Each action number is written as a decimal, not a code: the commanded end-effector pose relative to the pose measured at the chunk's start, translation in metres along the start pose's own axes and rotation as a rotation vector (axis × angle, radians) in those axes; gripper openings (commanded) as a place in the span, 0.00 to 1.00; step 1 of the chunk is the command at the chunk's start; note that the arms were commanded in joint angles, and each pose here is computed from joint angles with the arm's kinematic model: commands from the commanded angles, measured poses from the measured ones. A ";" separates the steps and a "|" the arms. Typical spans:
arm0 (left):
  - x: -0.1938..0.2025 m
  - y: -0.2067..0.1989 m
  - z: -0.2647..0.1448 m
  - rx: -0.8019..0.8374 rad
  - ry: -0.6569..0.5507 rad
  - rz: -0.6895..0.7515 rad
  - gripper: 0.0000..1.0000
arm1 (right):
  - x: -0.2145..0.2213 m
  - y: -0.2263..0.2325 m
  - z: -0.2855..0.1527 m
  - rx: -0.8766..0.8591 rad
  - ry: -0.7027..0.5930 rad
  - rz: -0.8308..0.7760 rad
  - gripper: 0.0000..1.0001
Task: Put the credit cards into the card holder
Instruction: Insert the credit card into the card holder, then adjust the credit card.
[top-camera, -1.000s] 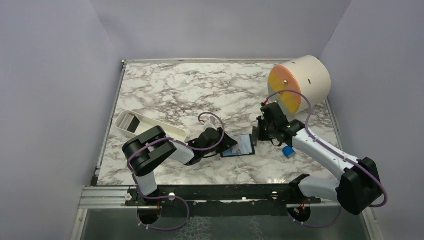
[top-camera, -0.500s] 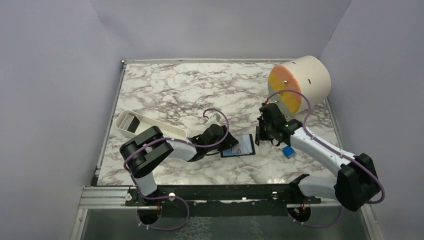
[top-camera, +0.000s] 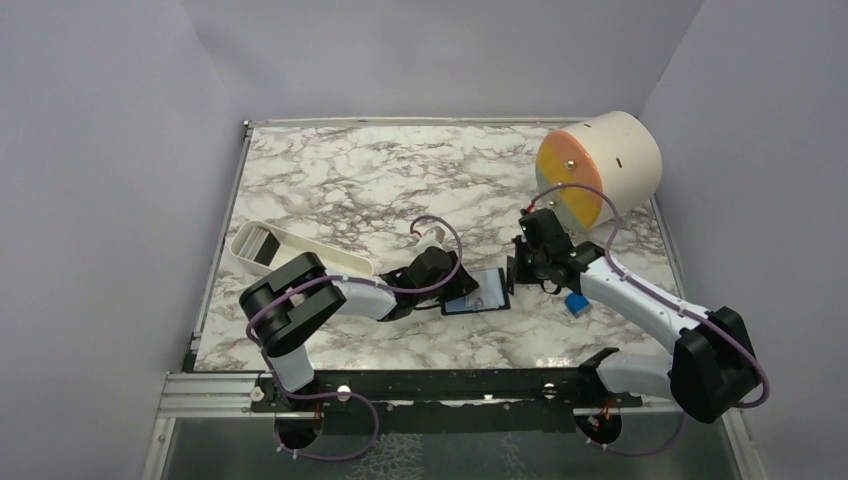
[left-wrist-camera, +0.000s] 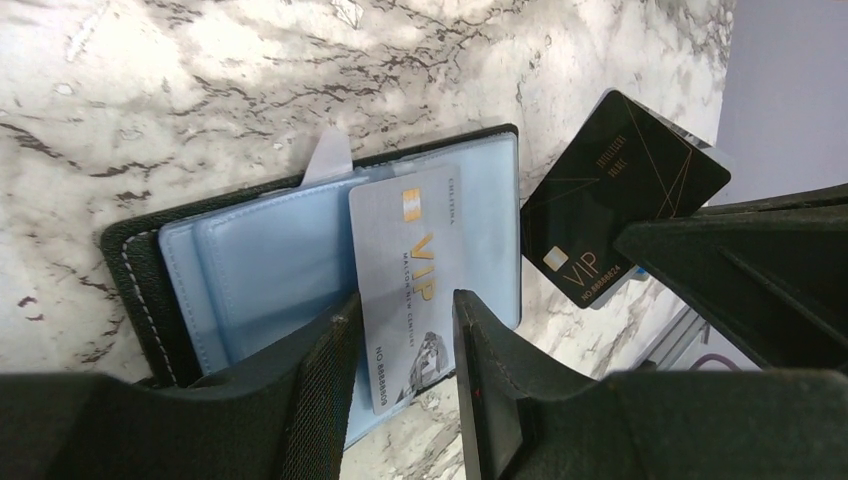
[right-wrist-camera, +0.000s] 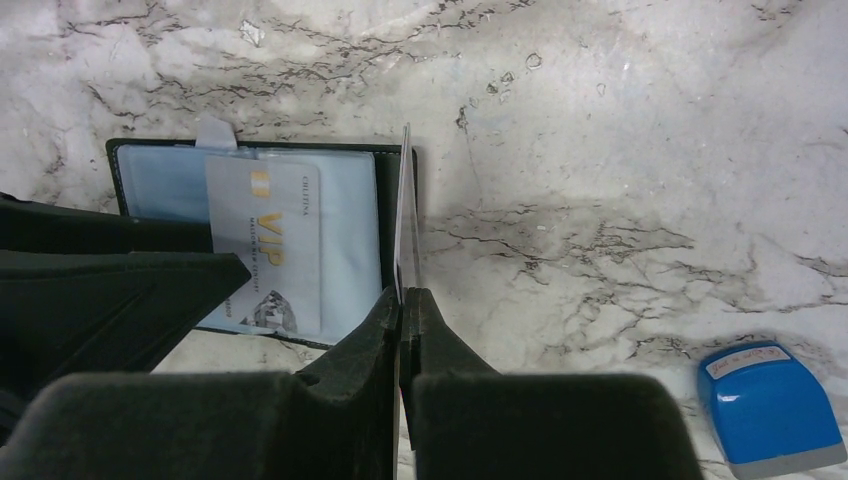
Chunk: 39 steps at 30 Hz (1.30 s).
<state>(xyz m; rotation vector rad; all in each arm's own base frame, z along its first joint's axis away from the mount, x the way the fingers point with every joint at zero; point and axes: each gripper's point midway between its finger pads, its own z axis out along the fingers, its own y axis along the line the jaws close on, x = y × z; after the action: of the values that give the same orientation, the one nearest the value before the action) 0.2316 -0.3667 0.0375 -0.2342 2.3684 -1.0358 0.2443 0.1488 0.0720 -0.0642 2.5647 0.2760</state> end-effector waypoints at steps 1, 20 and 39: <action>0.010 0.002 0.002 -0.033 0.031 0.028 0.41 | 0.005 0.013 -0.002 -0.079 0.000 0.030 0.01; 0.011 -0.005 -0.002 -0.042 0.032 0.097 0.41 | -0.002 -0.003 -0.014 -0.003 -0.062 0.054 0.01; -0.030 -0.069 -0.072 0.169 0.009 0.302 0.54 | -0.050 0.077 -0.090 -0.457 -0.229 -0.104 0.01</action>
<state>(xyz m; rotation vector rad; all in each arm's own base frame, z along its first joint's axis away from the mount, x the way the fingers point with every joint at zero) 0.2246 -0.3602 0.1137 0.0154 2.2827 -0.9747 0.2420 0.1720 0.1468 -0.1585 2.3601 0.5266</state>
